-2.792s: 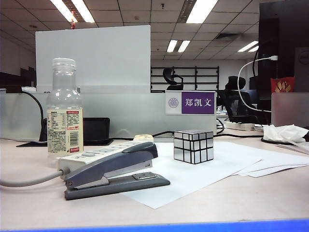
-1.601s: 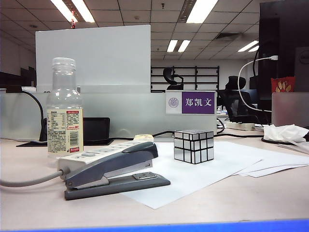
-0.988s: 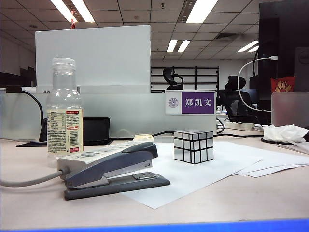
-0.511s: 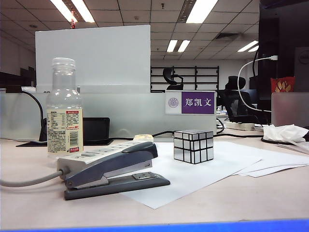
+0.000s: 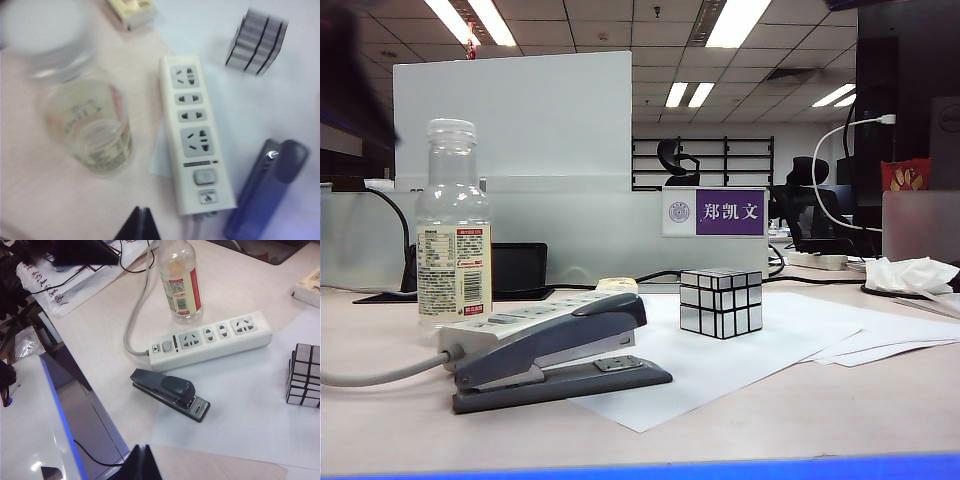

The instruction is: Press the button on the power strip.

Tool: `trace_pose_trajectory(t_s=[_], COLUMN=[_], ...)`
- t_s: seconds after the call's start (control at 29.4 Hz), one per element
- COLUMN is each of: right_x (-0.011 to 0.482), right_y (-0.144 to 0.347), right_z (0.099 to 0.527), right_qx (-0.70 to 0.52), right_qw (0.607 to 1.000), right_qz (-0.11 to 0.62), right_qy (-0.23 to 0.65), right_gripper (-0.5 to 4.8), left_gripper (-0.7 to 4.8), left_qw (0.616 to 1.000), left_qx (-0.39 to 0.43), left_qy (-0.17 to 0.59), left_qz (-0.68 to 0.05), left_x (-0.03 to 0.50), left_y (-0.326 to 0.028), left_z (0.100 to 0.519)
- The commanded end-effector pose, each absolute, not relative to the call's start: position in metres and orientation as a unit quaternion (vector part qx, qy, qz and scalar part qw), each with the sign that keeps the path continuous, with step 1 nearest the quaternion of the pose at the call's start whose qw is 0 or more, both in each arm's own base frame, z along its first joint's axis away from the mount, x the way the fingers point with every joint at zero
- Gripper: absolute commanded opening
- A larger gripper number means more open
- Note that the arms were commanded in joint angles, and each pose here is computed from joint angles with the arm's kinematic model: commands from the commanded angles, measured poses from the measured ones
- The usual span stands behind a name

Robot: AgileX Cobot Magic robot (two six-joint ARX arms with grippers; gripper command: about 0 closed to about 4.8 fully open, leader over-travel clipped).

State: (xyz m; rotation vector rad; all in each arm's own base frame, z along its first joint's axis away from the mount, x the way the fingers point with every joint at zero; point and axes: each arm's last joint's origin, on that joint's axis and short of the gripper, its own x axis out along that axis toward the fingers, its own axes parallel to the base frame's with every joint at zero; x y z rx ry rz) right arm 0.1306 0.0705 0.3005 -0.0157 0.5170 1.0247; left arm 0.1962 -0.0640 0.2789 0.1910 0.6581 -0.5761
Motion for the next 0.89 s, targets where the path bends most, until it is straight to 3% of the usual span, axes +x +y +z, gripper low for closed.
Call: trace_pose_trajectory(t_s=[0.03, 0.24, 0.51, 0.89], right_x=[0.135, 0.137, 0.139, 0.14], right_y=[0.072, 0.073, 0.074, 0.075], right_z=[0.303, 0.304, 0.306, 0.309], right_qx=[-0.009, -0.01, -0.012, -0.015], right_qw=[0.843, 0.844, 0.847, 0.849], right_qz=[0.485, 0.485, 0.486, 0.489], right_qy=[0.233, 0.229, 0.215, 0.198], right_gripper=[0.0, 0.0, 0.0, 0.0], left_gripper=[-0.05, -0.05, -0.05, -0.05], left_qw=[0.892, 0.866, 0.831, 0.831], left_qx=[0.165, 0.215, 0.227, 0.217], left_qy=[0.34, 0.366, 0.419, 0.409], left_qz=[-0.248, -0.264, -0.288, -0.308], left_x=[0.206, 0.216, 0.21, 0.217], left_y=[-0.085, -0.108, -0.109, -0.116], left_z=[0.278, 0.273, 0.262, 0.258])
